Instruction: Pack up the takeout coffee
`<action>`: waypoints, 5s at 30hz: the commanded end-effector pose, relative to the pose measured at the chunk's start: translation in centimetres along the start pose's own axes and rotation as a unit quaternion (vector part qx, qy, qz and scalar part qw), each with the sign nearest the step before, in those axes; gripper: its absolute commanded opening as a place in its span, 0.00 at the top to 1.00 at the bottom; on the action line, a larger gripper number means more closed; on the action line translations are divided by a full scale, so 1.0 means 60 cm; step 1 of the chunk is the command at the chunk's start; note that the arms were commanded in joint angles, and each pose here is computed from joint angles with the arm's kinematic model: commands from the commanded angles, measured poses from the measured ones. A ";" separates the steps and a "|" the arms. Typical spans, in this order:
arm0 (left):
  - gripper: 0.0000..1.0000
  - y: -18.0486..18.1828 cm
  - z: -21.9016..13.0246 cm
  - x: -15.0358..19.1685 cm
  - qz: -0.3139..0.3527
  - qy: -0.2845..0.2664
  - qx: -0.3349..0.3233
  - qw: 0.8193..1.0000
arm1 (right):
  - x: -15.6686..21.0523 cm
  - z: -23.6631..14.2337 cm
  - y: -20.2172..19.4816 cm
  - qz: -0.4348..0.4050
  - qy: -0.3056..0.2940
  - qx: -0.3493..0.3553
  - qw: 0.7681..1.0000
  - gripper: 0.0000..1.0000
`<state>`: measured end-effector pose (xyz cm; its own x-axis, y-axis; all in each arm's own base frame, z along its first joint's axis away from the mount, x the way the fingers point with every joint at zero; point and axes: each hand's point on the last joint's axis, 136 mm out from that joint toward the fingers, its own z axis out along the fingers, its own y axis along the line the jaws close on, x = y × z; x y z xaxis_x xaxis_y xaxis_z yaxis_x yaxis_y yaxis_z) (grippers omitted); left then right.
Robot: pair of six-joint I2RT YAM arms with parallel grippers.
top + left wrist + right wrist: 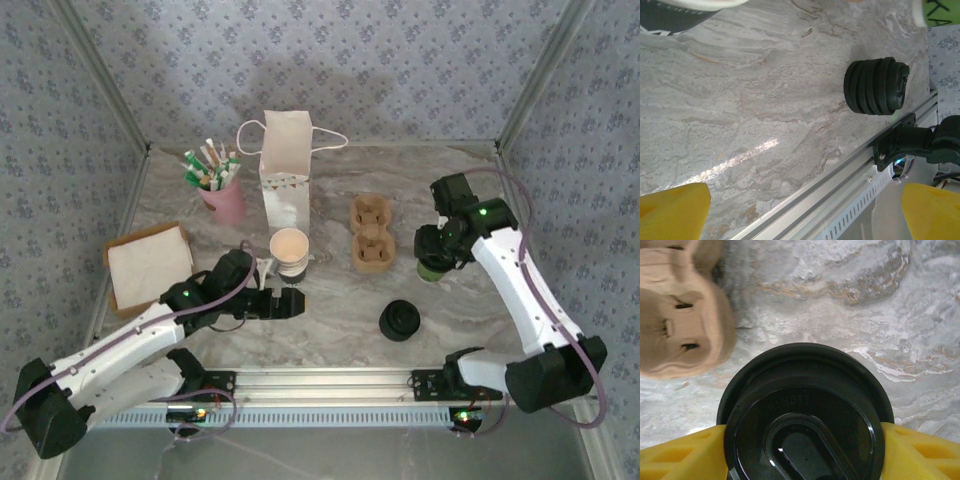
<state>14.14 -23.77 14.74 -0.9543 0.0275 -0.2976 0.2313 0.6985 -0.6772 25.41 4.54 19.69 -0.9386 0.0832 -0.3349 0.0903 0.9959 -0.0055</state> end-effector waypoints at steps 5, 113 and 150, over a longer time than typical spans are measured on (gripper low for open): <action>0.02 -0.033 -0.011 -0.016 0.035 -0.007 0.020 0.999 | -0.015 0.070 -0.022 0.038 0.032 -0.013 0.999 0.27; 0.05 0.010 -0.187 -0.127 -0.019 -0.189 -0.077 0.979 | 0.077 0.206 0.687 -0.049 0.042 -0.395 0.916 0.71; 0.01 -0.110 -0.184 -0.167 0.035 -0.181 -0.038 0.982 | 0.078 0.020 0.461 -0.111 -0.017 -0.382 0.917 0.31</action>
<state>19.36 -19.92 27.88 -0.8325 -0.1554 -0.5319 0.2413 0.7624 -0.6004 24.80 36.20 17.25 -0.8971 -0.0658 -0.4370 -0.3648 0.6683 0.6483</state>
